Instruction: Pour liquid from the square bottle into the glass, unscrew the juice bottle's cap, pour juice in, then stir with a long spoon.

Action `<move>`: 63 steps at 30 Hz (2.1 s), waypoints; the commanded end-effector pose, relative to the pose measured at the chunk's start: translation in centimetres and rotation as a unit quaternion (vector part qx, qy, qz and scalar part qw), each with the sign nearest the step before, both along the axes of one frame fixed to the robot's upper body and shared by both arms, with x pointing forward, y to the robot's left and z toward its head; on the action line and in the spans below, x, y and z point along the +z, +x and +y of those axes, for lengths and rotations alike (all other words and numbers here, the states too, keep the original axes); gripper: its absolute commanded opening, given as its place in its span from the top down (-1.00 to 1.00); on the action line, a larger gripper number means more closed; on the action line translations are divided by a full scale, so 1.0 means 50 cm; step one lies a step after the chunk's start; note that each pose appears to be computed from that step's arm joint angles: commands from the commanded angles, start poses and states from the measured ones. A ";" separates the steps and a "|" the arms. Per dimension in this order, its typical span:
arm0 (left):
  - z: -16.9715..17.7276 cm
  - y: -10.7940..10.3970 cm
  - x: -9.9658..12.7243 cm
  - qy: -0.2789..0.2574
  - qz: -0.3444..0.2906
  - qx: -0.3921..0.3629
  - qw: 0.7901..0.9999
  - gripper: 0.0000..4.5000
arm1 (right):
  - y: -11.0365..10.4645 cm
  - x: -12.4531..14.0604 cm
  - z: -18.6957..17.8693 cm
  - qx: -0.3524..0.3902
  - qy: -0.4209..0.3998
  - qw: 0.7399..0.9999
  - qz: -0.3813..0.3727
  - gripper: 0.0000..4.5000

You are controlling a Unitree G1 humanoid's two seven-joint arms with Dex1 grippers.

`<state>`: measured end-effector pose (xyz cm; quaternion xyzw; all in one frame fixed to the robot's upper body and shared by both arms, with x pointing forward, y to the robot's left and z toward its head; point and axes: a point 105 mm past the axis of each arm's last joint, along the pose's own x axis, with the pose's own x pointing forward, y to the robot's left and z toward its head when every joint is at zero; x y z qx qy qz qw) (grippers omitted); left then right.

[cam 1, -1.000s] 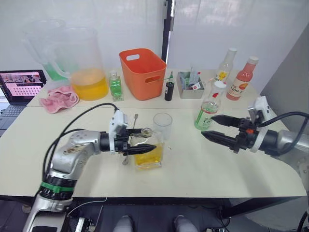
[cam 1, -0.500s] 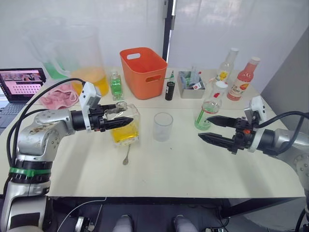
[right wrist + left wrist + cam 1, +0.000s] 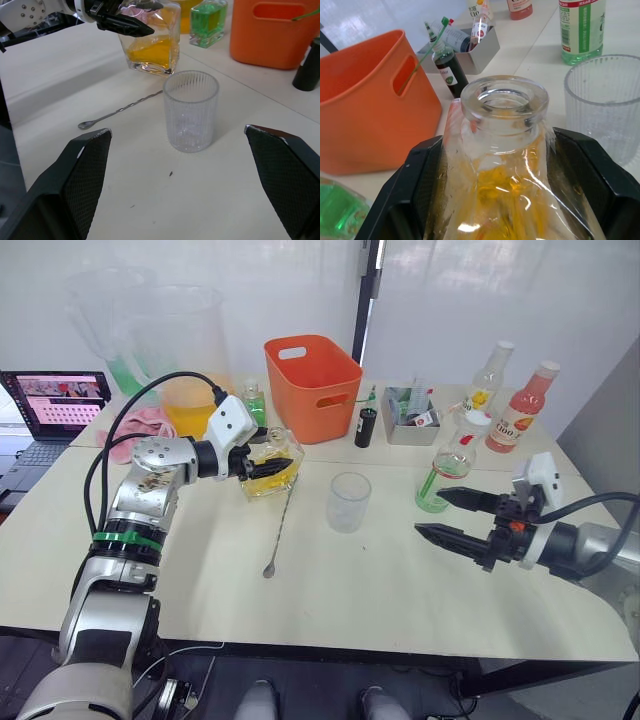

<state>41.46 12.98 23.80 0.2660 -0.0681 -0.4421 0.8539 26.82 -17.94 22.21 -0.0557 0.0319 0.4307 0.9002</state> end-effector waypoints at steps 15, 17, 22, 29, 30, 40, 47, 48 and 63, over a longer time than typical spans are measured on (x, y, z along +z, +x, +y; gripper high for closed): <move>-0.114 0.030 0.081 0.061 -0.253 -0.005 0.966 -0.25 | -0.026 0.032 -0.016 -0.054 -0.009 0.997 -0.058 -1.00; -0.121 0.030 0.080 0.068 -0.268 -0.004 0.961 -0.25 | -0.029 0.031 -0.010 -0.054 -0.007 0.997 -0.058 -1.00; -0.131 0.033 0.074 0.083 -0.296 0.006 0.951 -0.25 | -0.031 0.023 0.010 -0.053 -0.003 0.997 -0.057 -1.00; -0.147 0.037 0.083 0.082 -0.329 0.024 0.940 -0.25 | -0.027 0.019 0.019 -0.059 0.002 0.997 -0.057 -1.00; -0.149 0.037 0.084 0.083 -0.333 0.026 0.939 -0.25 | -0.028 0.020 0.019 -0.059 0.002 0.997 -0.058 -1.00; -0.175 0.025 0.076 0.096 -0.380 0.019 0.920 -0.25 | -0.022 0.035 0.028 -0.063 0.021 0.995 -0.070 -1.00; -0.182 0.014 0.054 0.129 -0.405 -0.005 0.905 -0.25 | -0.022 0.035 0.030 -0.063 0.023 0.995 -0.069 -1.00; -0.183 0.013 0.050 0.132 -0.406 -0.008 0.904 -0.25 | -0.023 0.035 0.031 -0.061 0.024 0.995 -0.069 -1.00; -0.189 0.010 0.028 0.182 -0.469 -0.009 0.864 -0.25 | -0.026 0.034 0.041 -0.048 0.019 0.996 -0.069 -1.00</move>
